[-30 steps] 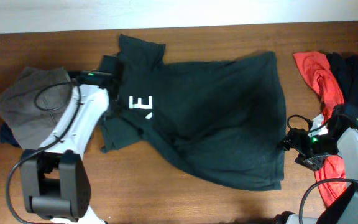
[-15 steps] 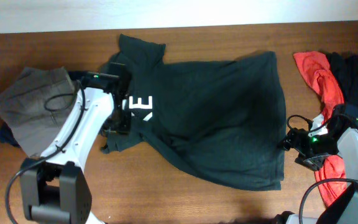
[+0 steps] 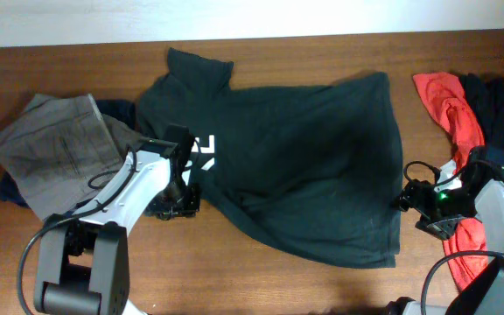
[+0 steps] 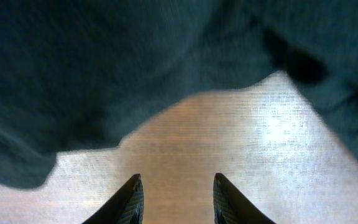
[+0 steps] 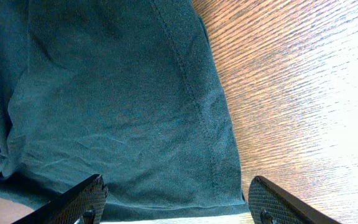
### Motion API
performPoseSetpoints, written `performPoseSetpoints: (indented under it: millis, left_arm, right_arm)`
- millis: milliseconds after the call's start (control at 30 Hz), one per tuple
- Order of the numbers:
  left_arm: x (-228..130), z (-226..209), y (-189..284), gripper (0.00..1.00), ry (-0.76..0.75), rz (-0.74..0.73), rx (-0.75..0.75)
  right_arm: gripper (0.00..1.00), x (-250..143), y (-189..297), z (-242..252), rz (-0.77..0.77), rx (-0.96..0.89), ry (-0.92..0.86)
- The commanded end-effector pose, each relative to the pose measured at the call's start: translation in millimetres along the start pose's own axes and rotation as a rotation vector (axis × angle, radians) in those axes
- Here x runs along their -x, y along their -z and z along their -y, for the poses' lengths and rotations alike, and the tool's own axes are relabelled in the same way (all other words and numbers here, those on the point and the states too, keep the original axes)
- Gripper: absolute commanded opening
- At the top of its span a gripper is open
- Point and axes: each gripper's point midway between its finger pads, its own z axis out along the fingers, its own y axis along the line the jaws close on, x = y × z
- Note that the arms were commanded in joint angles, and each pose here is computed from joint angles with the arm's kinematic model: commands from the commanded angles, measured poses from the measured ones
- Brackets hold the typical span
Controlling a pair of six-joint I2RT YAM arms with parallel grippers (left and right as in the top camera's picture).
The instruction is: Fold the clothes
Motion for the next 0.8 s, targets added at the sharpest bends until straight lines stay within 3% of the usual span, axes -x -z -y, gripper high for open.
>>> performPoseSetpoints:
  millis: [0,200,367,633,667,767]
  left_arm:
    - [3,-9,2,0.37,0.028,0.019,0.03]
    - [12,-38,4,0.38,0.1,0.055,0.124]
    - [32,-48,5,0.45,0.15,0.128,0.098]
    - [40,-29,2,0.45,0.096,0.15,0.0]
    - [39,-29,2,0.44,0.096,0.147,0.0]
    - [31,-28,1,0.24,0.095,0.112,-0.009]
  right_arm:
    - [0.78,5,6,-2,0.025,0.008,0.014]
    - [0.78,5,6,-2,0.026,0.008,0.014]
    - [0.78,5,6,-2,0.026,0.008,0.014]
    - [0.78,5,6,-2,0.025,0.008,0.014]
    - [0.78,5,6,-2,0.025,0.008,0.014]
    - [0.78,5,6,-2,0.025,0.008,0.014]
